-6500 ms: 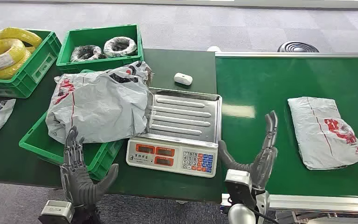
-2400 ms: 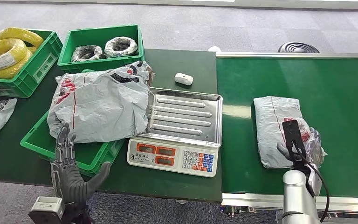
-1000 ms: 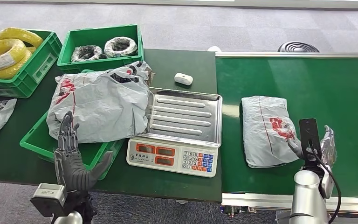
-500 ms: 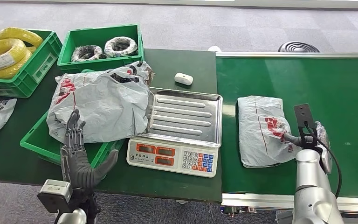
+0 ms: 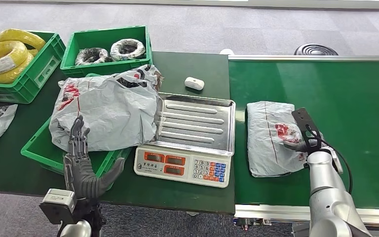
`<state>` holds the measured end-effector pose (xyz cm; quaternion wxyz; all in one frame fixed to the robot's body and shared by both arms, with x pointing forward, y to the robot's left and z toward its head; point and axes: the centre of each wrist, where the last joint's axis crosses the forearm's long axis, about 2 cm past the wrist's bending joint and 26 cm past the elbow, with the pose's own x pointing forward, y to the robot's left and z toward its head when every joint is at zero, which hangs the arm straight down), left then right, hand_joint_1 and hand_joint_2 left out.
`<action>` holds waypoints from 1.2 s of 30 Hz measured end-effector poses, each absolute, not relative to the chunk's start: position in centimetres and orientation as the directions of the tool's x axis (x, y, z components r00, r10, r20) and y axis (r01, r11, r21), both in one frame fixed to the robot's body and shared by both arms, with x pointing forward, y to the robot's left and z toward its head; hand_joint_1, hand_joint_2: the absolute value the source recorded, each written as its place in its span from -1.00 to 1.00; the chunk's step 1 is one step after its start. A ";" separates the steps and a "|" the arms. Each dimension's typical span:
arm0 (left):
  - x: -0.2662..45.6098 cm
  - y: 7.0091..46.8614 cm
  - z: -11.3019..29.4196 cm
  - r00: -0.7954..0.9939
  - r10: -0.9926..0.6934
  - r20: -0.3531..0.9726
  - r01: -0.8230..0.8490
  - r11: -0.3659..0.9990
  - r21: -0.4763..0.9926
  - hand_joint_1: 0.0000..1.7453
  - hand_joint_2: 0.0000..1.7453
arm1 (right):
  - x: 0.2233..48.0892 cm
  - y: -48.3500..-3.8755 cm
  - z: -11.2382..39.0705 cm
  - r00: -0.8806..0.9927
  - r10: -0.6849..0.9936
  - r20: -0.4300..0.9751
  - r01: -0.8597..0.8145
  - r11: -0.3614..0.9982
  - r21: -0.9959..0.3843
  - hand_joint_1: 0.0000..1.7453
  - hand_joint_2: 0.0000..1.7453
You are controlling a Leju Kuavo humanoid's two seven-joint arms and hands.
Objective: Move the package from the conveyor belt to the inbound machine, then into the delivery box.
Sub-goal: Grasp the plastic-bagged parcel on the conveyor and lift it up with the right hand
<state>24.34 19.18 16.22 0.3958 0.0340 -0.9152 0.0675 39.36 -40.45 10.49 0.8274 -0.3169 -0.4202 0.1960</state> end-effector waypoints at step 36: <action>22.2 19.6 15.3 -0.664 -0.055 0.746 -0.154 0.986 -0.065 -1.00 1.00 | 39.7 -37.3 10.4 0.392 0.644 0.656 -0.084 0.736 -0.672 1.00 1.00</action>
